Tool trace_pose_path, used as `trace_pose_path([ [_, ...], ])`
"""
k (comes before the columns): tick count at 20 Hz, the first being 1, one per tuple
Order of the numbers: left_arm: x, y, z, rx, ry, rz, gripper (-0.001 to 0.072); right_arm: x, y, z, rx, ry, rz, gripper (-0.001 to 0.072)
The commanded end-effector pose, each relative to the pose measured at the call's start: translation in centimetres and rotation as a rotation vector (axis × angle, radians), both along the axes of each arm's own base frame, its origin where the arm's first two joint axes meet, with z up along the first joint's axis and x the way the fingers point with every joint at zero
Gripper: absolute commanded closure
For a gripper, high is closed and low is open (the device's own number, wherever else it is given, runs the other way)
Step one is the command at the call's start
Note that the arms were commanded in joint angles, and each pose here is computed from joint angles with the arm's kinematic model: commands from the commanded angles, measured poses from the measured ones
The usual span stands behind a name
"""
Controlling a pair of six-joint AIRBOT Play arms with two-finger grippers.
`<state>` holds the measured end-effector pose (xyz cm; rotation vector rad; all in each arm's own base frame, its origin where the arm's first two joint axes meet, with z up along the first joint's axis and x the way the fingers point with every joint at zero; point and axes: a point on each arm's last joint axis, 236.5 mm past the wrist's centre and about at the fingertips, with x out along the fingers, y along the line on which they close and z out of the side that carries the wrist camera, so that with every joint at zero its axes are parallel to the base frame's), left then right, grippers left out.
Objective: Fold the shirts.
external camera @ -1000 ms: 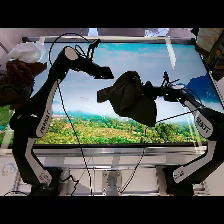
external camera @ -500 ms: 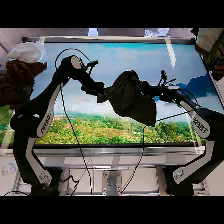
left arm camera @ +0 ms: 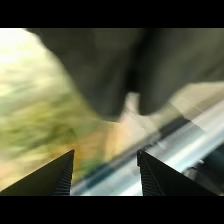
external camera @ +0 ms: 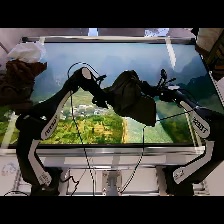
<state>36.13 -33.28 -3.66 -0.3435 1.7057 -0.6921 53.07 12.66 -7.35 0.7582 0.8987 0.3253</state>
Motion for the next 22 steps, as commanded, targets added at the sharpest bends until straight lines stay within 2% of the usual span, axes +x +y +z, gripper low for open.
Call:
trace_pose_path([
  [1,-4.0,-6.7,2.3,-0.149,0.072,-0.031,0.0236,0.5,-0.6,-0.1,-0.022,-0.013,-0.025,0.0682],
  [3,-6.5,-9.9,2.9,-0.185,0.074,-0.068,0.0234,0.6,-0.9,-0.1,-0.027,-0.016,-0.034,0.0681],
  [5,-8.9,-11.5,1.7,-0.136,0.029,-0.138,0.0162,0.7,-1.2,0.0,-0.028,-0.017,-0.042,0.0682],
  [6,-9.6,-12.3,1.0,-0.107,-0.008,-0.151,0.0096,0.8,-1.3,0.0,-0.024,-0.017,-0.045,0.0682],
  [7,-9.6,-13.2,0.6,-0.093,-0.046,-0.140,0.0084,0.8,-1.5,0.1,-0.016,-0.016,-0.051,0.0681],
  [11,-7.9,-14.5,-1.1,-0.027,-0.150,-0.035,0.0084,1.0,-2.4,1.0,0.060,-0.006,-0.082,0.0682],
  [17,-5.7,-7.3,-7.1,0.331,-0.241,-0.093,0.0085,0.9,-2.6,1.2,0.076,-0.004,-0.076,0.0681],
  [20,-3.4,-4.9,-7.7,0.438,-0.335,-0.100,0.0085,0.9,-2.5,1.2,0.066,-0.014,-0.061,0.0681],
  [22,-2.5,-4.0,-7.8,0.465,-0.361,-0.095,0.0085,0.8,-2.5,1.2,0.061,-0.019,-0.053,0.0681],
])
